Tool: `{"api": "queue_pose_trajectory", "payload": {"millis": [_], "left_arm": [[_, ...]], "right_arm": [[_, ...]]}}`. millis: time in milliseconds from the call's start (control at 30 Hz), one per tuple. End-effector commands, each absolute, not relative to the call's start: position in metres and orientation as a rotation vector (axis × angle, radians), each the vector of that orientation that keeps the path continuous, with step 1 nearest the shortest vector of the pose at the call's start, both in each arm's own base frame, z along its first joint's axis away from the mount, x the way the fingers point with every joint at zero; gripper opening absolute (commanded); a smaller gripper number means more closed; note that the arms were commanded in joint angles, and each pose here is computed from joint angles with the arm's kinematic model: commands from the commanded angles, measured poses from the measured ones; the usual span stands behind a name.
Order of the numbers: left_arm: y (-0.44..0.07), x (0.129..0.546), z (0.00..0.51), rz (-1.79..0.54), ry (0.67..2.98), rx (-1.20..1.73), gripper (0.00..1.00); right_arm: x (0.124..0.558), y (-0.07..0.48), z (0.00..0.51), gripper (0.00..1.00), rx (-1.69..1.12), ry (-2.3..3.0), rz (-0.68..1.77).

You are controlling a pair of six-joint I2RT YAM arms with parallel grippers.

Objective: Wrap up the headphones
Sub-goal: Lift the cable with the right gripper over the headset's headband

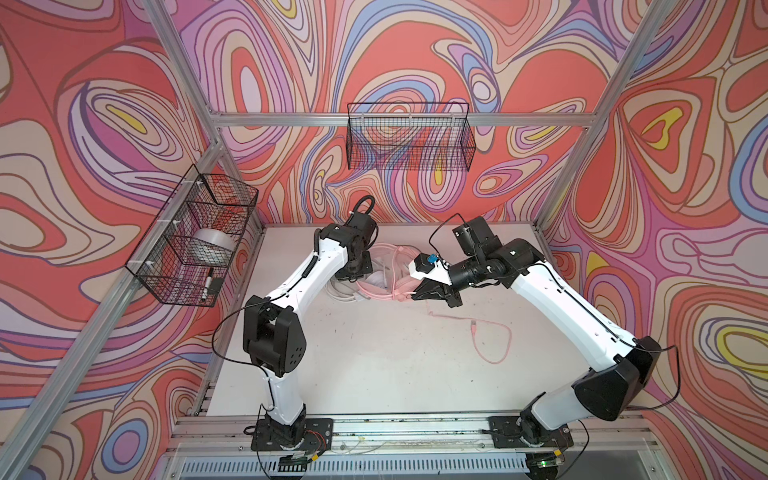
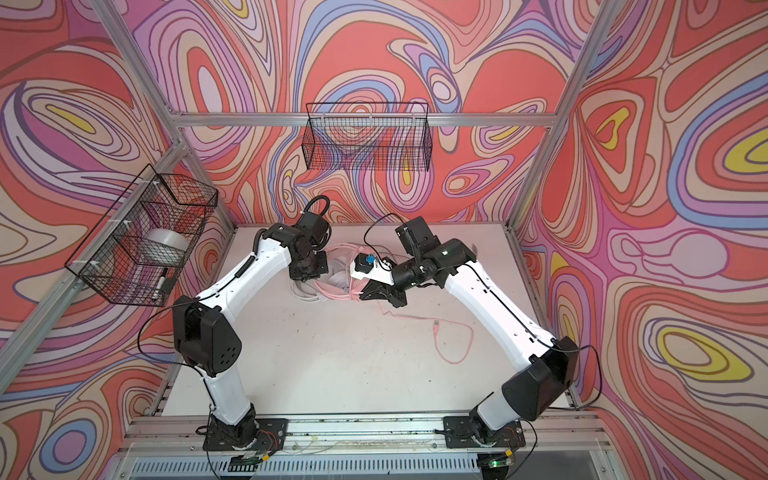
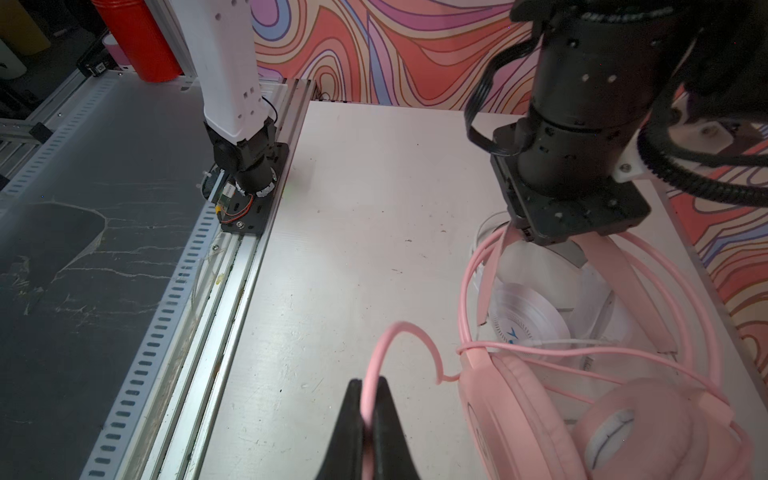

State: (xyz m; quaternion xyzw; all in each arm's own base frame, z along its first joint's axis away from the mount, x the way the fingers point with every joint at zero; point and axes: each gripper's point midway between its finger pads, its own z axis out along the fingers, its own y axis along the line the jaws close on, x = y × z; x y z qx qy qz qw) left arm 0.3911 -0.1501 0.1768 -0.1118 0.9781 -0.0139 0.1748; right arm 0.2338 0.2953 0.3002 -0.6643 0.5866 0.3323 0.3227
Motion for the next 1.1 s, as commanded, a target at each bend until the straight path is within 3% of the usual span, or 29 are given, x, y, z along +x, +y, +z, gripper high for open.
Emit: {"api": "queue_pose_trajectory", "payload": {"millis": [0,400,1067], "left_arm": [[-0.161,0.400,0.196,-0.137,2.724,-0.354,0.00],[-0.165,0.403,0.192,-0.161,2.728,-0.384,0.00],[-0.156,0.385,0.174,-0.028,2.799,-0.238,0.00]], "right_arm": [[0.221,0.297,0.300,0.00,-1.799,1.517,0.929],[0.218,0.300,0.293,0.00,-1.814,1.519,0.932],[0.283,0.305,0.305,0.00,-1.672,1.611,0.616]]}}
